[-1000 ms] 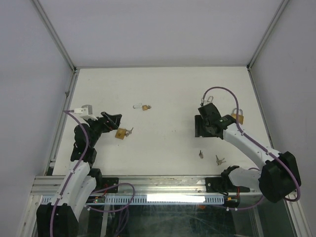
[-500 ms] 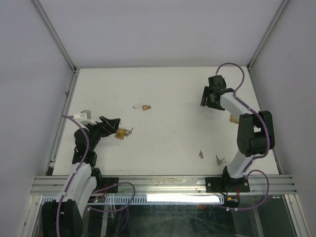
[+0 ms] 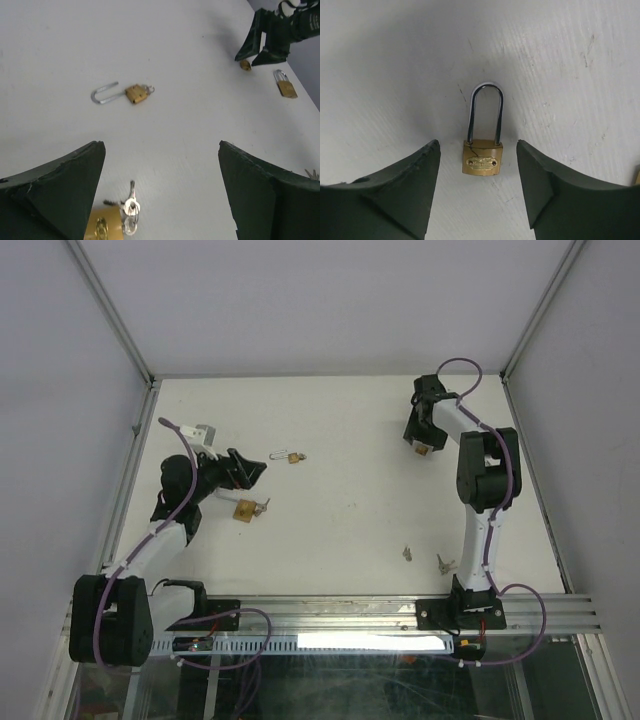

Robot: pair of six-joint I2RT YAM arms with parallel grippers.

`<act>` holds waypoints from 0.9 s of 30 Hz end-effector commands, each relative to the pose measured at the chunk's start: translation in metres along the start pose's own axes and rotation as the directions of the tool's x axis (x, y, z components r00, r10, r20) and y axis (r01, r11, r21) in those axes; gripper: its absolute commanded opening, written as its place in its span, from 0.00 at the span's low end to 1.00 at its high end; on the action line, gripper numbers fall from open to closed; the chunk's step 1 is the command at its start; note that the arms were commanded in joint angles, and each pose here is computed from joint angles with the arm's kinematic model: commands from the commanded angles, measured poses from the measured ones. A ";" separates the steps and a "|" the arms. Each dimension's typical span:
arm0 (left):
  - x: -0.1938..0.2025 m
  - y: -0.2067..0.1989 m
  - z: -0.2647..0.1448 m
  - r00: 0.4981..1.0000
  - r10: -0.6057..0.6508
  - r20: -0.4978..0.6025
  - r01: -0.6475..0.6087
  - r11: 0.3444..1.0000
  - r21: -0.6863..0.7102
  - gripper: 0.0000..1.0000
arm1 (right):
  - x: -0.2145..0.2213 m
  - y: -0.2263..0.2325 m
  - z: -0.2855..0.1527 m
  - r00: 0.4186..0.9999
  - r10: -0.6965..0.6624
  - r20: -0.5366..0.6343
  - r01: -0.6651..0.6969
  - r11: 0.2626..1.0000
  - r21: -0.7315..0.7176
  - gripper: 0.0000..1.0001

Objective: Unlock with the key

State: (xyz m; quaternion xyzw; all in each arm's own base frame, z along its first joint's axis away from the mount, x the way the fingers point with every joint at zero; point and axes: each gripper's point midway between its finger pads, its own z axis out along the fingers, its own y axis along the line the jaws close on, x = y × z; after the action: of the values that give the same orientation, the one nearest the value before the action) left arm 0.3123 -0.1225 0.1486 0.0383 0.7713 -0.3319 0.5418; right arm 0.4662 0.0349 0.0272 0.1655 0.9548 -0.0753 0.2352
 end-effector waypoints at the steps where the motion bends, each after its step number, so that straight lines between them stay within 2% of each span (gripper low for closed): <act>1: -0.053 -0.007 0.020 0.990 0.116 0.077 -0.118 0.993 0.026 0.99 | -0.002 -0.001 0.000 0.996 0.066 -0.057 -0.066 0.998 0.000 0.62; 5: -0.062 -0.008 0.024 0.986 0.140 0.089 -0.143 0.989 0.031 0.99 | 0.009 -0.009 0.003 0.993 0.055 -0.104 -0.051 0.998 0.039 0.54; 11: -0.071 -0.012 0.023 0.984 0.139 0.108 -0.144 0.989 0.035 0.99 | 0.024 -0.018 -0.002 0.991 0.060 -0.122 -0.052 0.997 0.060 0.53; 21: -0.093 -0.024 0.026 0.975 0.168 0.149 -0.179 0.981 0.068 0.99 | 0.026 -0.018 -0.003 0.990 -0.005 -0.142 0.012 0.999 0.048 0.15; 27: -0.091 -0.024 0.029 0.982 0.147 0.115 -0.157 0.985 0.077 0.99 | 0.042 0.008 -0.021 0.973 -0.151 -0.176 0.137 0.987 -0.088 0.06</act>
State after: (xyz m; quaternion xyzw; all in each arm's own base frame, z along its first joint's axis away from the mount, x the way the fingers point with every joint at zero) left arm 0.3567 -0.1255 0.2074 0.0756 0.7405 -0.3213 0.5854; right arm 0.4554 0.0376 0.0240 0.1629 0.9653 -0.0632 0.1941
